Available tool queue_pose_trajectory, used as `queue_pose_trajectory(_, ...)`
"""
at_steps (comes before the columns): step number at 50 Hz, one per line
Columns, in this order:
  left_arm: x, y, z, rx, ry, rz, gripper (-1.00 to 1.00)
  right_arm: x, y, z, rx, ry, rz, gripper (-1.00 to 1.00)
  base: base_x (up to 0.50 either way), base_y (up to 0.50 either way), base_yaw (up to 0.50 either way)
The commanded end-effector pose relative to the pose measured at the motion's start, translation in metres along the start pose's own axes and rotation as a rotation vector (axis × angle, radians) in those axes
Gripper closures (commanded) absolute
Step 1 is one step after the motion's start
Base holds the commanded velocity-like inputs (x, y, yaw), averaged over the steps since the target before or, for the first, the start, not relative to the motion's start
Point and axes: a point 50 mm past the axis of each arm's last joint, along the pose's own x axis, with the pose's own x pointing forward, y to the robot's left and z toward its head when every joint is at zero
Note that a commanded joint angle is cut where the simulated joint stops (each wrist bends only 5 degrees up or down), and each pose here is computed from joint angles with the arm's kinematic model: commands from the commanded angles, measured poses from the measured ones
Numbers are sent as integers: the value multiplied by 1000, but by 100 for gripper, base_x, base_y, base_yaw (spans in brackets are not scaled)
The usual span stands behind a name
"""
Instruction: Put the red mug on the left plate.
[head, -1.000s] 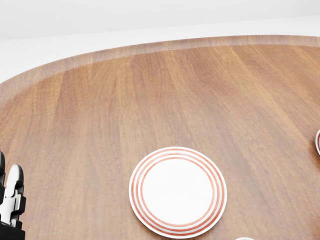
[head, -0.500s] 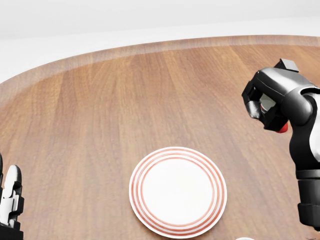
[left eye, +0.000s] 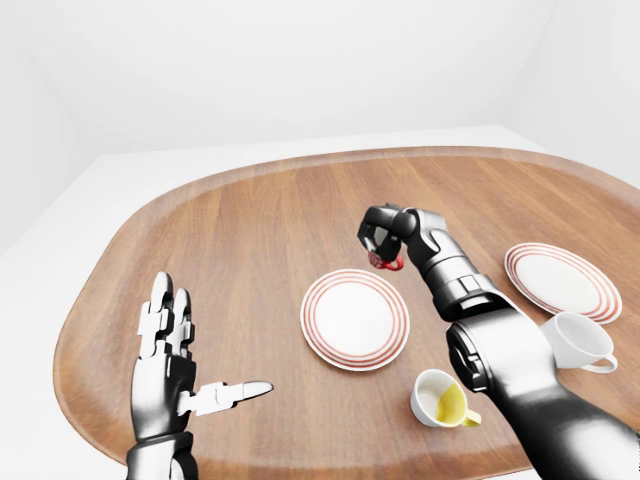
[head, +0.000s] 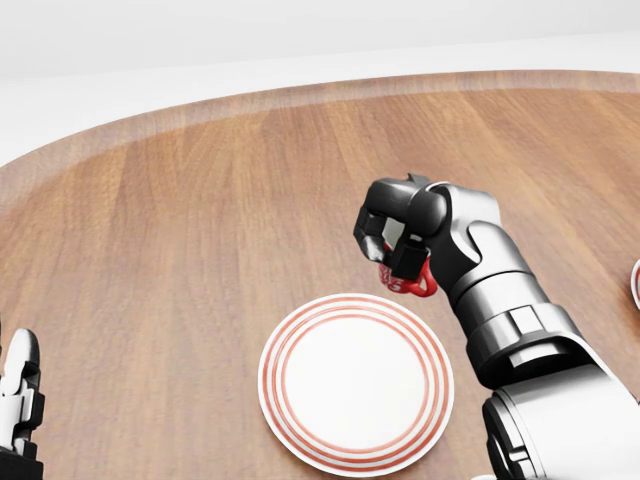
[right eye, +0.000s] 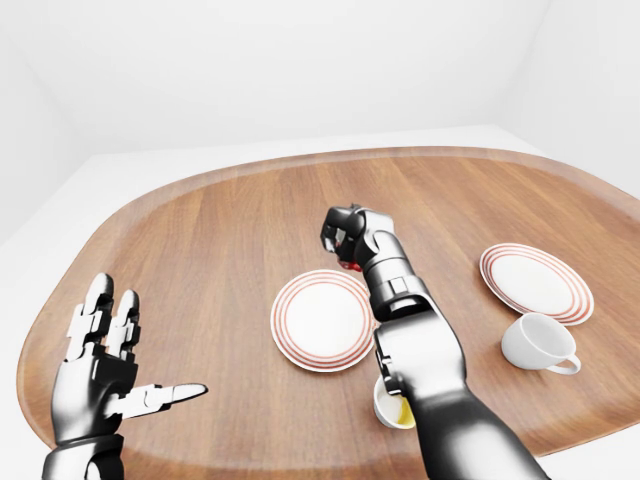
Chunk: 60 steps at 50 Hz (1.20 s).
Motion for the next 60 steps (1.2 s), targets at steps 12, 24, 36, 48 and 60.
queue_pose_trajectory(12, 1, 2, 0, -6, -3, 4, -100, 22, 63, 28, 10, -23, 115, 100, 0, 0, 0)
queue_pose_trajectory(24, 2, 3, -1, -9, -4, 5, -100, 28, 100, 28, 43, -17, 201, 100, 0, 0, 0)
queue_pose_trajectory(36, 2, 4, -1, -11, -7, 8, -100, 29, 129, 16, 20, 26, 289, 100, 0, 0, 0)
queue_pose_trajectory(48, 3, 4, 0, -10, -11, 6, -100, 30, 135, 16, -15, 36, 239, 100, 0, 0, 0)
queue_pose_trajectory(60, 3, 3, 0, -9, -12, 5, -100, 30, 137, 16, 1, 34, 213, 100, 0, 0, 0)
